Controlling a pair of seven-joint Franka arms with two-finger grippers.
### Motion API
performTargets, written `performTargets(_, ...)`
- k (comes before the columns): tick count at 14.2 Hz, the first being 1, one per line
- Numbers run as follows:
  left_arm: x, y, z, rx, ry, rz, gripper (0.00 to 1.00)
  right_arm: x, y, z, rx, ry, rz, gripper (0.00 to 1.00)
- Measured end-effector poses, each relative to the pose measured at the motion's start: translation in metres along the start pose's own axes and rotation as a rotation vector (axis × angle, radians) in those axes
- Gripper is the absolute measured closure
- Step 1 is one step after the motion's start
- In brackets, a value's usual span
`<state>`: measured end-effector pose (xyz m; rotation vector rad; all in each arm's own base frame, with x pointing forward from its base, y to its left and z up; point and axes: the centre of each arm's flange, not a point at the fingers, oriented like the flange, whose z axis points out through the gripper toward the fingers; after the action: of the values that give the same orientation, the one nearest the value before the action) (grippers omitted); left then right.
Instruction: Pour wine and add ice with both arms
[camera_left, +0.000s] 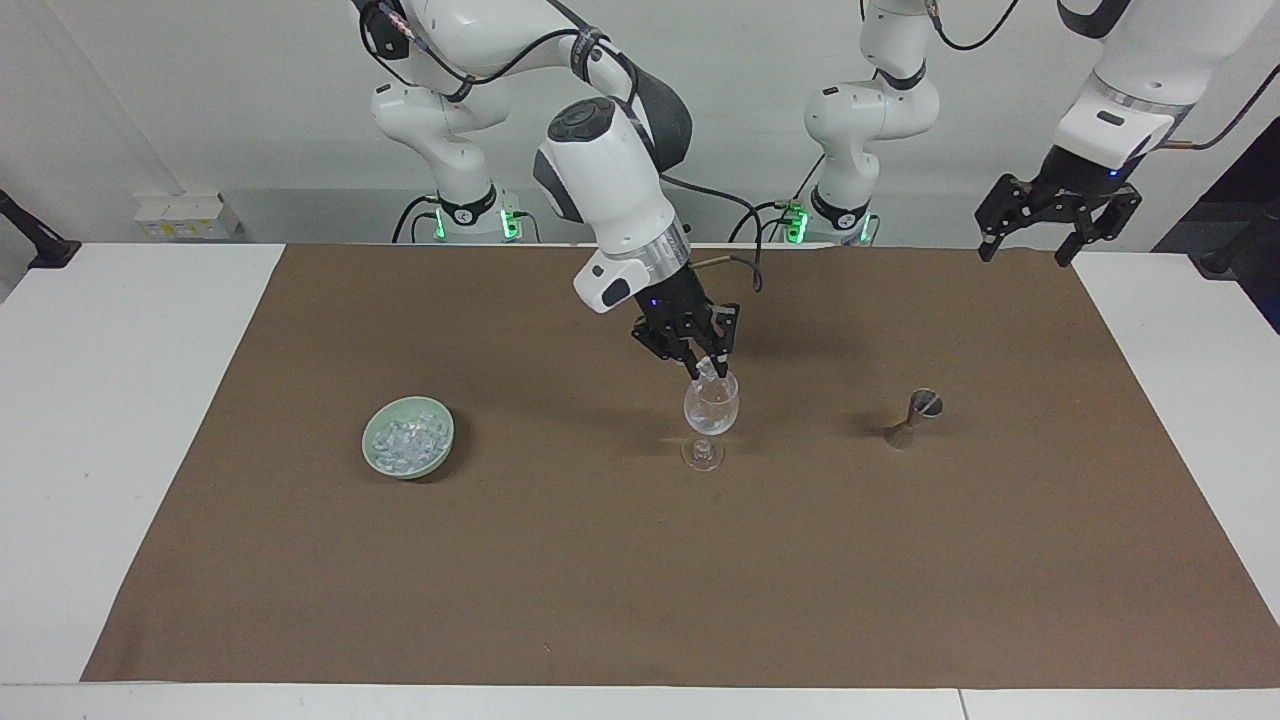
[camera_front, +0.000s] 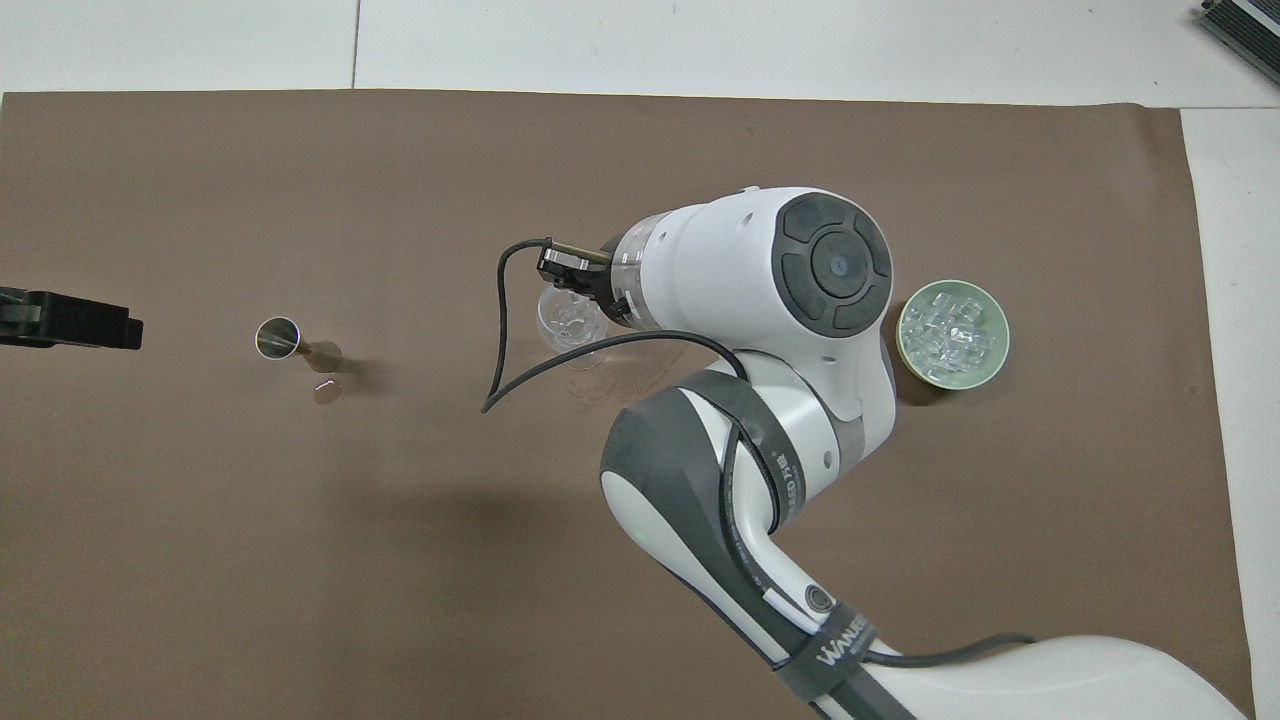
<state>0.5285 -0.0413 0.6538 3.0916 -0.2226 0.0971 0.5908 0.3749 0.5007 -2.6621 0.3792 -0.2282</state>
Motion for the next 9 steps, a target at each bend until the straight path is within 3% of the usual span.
performTargets(5,0.002,0.002,0.029,0.012,-0.065,0.010,0.00,0.000,0.006,0.013,-0.021,-0.010,-0.003,0.66)
performTargets(9,0.002,0.003,0.031,0.012,-0.067,0.012,0.00,-0.003,0.004,0.018,-0.022,-0.013,-0.008,0.66)
